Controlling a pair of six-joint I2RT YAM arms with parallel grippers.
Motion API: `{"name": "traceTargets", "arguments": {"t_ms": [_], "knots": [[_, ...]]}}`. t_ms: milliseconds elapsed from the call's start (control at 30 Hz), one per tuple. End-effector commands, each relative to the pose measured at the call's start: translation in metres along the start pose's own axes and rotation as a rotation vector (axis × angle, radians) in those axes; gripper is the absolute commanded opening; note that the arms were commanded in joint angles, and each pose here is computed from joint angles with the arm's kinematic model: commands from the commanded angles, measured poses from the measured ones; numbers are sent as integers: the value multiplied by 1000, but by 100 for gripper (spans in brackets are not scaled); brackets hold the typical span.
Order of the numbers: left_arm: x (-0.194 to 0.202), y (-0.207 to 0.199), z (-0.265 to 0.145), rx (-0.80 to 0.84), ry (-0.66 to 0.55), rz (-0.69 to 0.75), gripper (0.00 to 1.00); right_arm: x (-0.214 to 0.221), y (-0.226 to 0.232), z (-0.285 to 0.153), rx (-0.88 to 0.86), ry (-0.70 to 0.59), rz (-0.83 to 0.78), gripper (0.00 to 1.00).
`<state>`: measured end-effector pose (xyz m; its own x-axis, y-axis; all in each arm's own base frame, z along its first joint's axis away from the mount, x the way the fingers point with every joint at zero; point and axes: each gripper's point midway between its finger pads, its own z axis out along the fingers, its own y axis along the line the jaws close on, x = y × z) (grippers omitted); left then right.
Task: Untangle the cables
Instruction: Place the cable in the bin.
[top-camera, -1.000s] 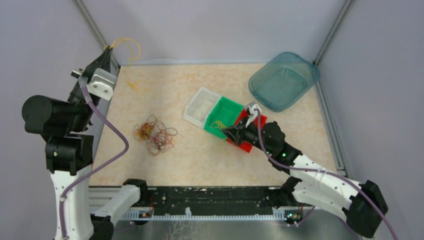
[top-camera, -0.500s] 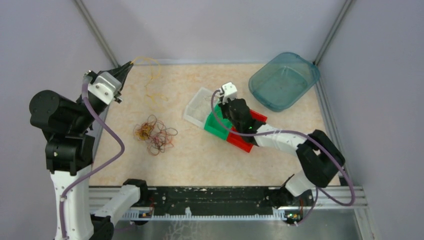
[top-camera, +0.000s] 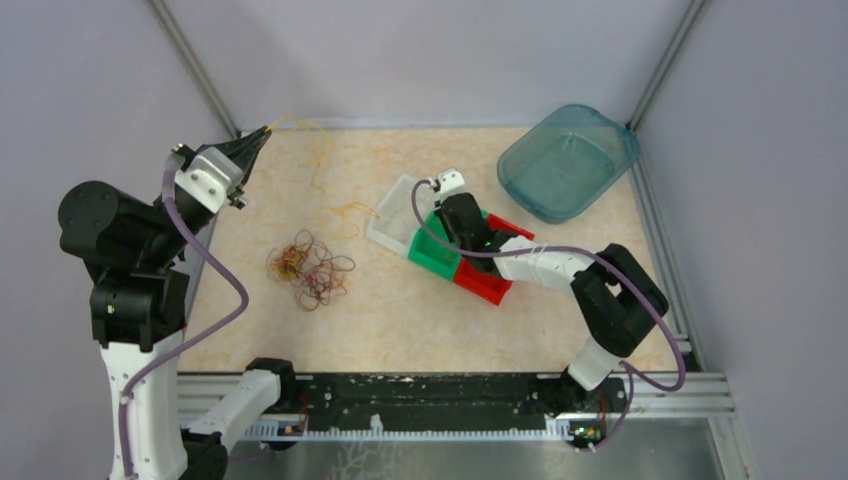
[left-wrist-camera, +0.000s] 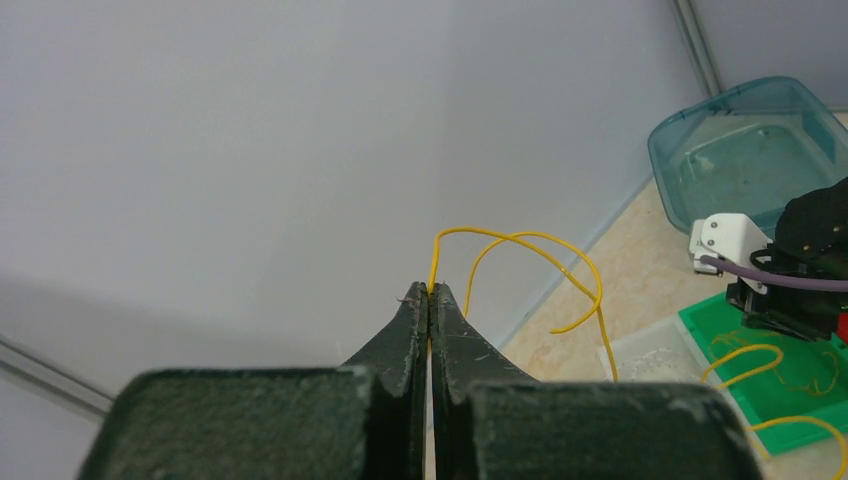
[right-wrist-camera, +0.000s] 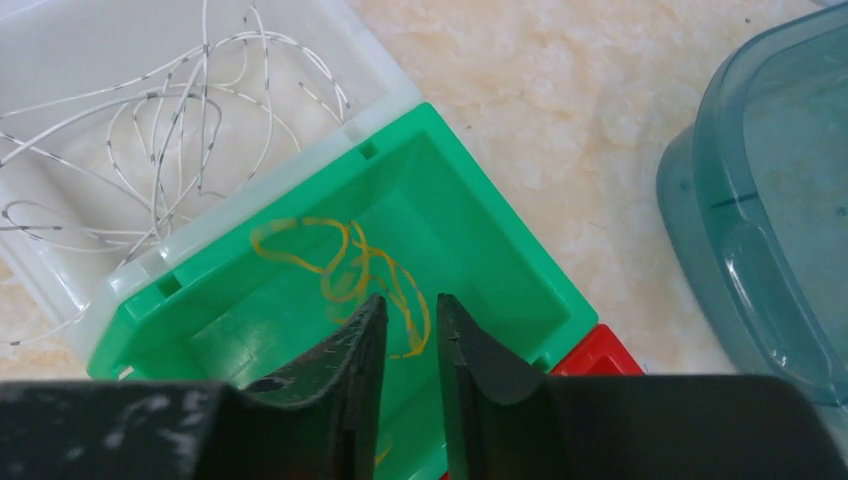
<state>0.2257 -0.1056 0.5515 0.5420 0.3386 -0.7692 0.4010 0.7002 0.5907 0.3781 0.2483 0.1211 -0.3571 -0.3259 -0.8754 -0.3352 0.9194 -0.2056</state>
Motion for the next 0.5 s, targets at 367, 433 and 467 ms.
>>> {"name": "traceTargets", "arguments": {"t_ms": [367,433,467], "knots": [[-12,-18,2,104,-51,-55,0,-93,-19,-57,-106,-201,237,51],[-12,-39,2,219,-66,-84,0,-126,-17,-83,-225,-315,293,62],[-10,-48,2,268,-67,-105,0,-142,-13,-97,-295,-373,298,66]]}}
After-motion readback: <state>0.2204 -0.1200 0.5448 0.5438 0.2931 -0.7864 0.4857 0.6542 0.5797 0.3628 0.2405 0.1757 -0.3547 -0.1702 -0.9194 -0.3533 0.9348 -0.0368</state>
